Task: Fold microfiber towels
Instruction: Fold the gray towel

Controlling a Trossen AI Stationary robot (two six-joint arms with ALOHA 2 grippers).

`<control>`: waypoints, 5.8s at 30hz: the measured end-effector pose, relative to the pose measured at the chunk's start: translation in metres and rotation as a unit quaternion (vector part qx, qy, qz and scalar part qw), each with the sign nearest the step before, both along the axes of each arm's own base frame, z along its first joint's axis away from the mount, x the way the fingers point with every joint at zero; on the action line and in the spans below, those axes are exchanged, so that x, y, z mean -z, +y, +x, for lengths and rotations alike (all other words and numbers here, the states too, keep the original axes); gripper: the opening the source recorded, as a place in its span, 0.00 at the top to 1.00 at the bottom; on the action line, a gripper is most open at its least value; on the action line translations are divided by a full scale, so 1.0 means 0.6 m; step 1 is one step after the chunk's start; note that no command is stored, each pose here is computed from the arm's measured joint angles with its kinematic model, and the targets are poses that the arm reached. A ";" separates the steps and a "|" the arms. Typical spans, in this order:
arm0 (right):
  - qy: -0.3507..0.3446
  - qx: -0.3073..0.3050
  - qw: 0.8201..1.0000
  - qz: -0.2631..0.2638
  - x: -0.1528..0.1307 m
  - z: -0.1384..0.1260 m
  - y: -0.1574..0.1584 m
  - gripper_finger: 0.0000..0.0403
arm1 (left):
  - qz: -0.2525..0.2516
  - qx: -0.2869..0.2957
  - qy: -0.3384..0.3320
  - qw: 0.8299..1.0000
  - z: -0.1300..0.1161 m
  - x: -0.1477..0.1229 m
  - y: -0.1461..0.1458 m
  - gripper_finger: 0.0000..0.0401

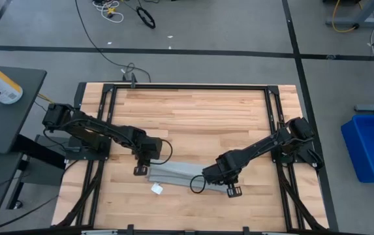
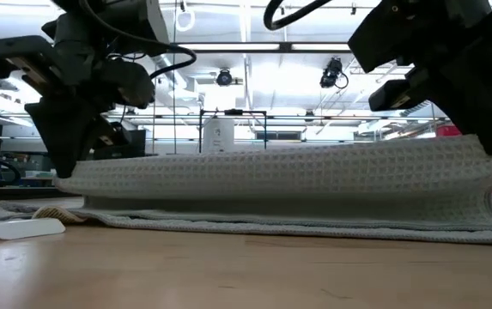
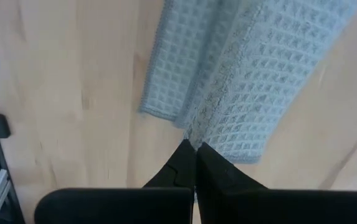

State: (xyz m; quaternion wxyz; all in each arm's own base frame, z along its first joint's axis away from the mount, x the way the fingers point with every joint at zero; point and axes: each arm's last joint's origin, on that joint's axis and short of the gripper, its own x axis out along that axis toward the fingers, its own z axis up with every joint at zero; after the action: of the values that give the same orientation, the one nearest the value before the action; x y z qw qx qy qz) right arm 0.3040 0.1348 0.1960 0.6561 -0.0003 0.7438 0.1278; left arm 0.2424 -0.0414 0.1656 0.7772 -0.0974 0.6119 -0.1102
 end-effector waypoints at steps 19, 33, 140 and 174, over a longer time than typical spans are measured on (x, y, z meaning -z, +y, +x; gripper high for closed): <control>0.020 0.001 0.999 0.029 0.052 -0.020 -0.006 1.00 | -0.038 0.024 -0.018 0.999 0.005 -0.004 -0.011 0.98; 0.002 0.000 0.998 0.067 0.066 -0.018 -0.001 1.00 | -0.058 0.016 -0.012 0.998 -0.004 0.020 -0.011 0.98; 0.003 0.175 0.966 -0.190 0.045 -0.050 0.015 0.28 | 0.018 -0.042 -0.140 0.989 -0.007 -0.057 0.000 0.53; 0.027 0.467 0.867 -0.170 -0.002 -0.020 0.003 0.32 | 0.017 -0.014 -0.176 0.984 -0.002 -0.062 -0.023 0.55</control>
State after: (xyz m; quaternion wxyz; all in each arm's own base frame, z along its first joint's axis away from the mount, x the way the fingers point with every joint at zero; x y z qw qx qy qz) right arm 0.2921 0.1363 0.1970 0.6086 0.2392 0.6847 -0.3220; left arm 0.2410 -0.0551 0.2031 0.8758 -0.0715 0.4659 -0.1040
